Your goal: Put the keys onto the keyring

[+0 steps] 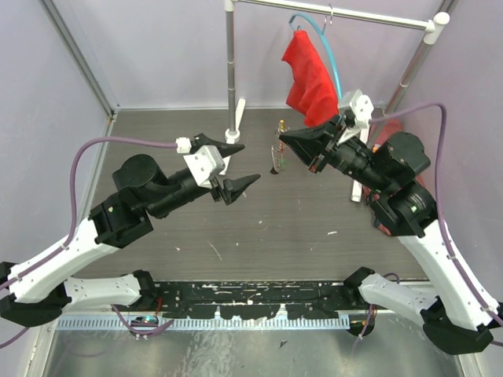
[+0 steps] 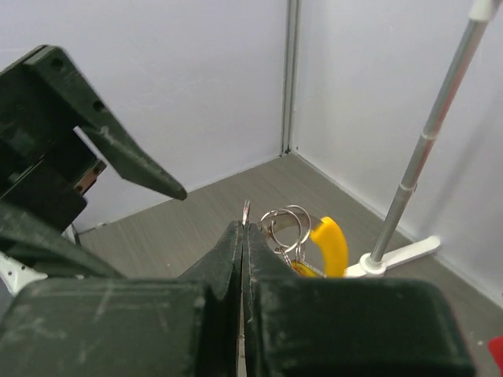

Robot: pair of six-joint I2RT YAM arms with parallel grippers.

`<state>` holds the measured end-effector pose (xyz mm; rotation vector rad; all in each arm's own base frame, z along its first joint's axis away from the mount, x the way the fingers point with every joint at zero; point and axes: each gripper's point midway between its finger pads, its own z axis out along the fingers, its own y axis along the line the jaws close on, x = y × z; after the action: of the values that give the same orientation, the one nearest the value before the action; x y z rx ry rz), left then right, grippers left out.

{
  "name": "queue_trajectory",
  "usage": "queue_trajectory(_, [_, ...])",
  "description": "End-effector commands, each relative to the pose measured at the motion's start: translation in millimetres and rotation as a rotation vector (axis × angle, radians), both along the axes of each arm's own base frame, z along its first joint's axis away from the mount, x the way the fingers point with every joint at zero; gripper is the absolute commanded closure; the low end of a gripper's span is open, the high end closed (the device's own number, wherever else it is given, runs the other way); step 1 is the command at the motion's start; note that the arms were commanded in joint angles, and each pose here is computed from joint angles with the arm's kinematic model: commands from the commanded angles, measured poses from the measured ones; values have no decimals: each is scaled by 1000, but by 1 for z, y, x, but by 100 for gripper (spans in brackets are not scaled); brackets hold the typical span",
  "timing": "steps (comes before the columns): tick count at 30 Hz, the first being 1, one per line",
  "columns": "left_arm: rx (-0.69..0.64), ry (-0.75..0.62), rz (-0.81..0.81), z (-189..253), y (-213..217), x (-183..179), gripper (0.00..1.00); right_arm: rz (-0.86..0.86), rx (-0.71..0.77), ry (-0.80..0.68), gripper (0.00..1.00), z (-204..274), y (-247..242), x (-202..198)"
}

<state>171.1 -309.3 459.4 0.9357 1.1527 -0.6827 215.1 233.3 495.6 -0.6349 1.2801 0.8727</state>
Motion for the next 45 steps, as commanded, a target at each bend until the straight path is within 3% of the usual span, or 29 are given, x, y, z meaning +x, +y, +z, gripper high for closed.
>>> queue_trajectory(1, [-74, 7, -43, 22, 9, -14, 31, 67, -71, -258, 99, 21, -8, -31])
queue_trajectory(7, [-160, -24, -40, 42, 13, -15, 40, 155, -136, -376, 99, 16, -8, -55])
queue_trajectory(13, [-197, -48, -175, 58, 3, -37, 42, 190, -136, -423, 99, 18, -9, -67])
queue_trajectory(22, [-164, -55, -283, 60, -9, -53, 55, 275, -130, -456, 99, 19, -7, -86])
queue_trajectory(29, [-150, -55, -335, 61, -17, -59, 57, 330, -120, -459, 99, 21, -4, -96])
queue_trajectory(39, [-32, -53, -366, 47, -21, -62, 58, 365, -148, -439, 99, 15, -1, -98])
queue_trajectory(45, [-12, -39, -378, 40, -28, -60, 64, 380, -143, -445, 99, 17, -2, -102])
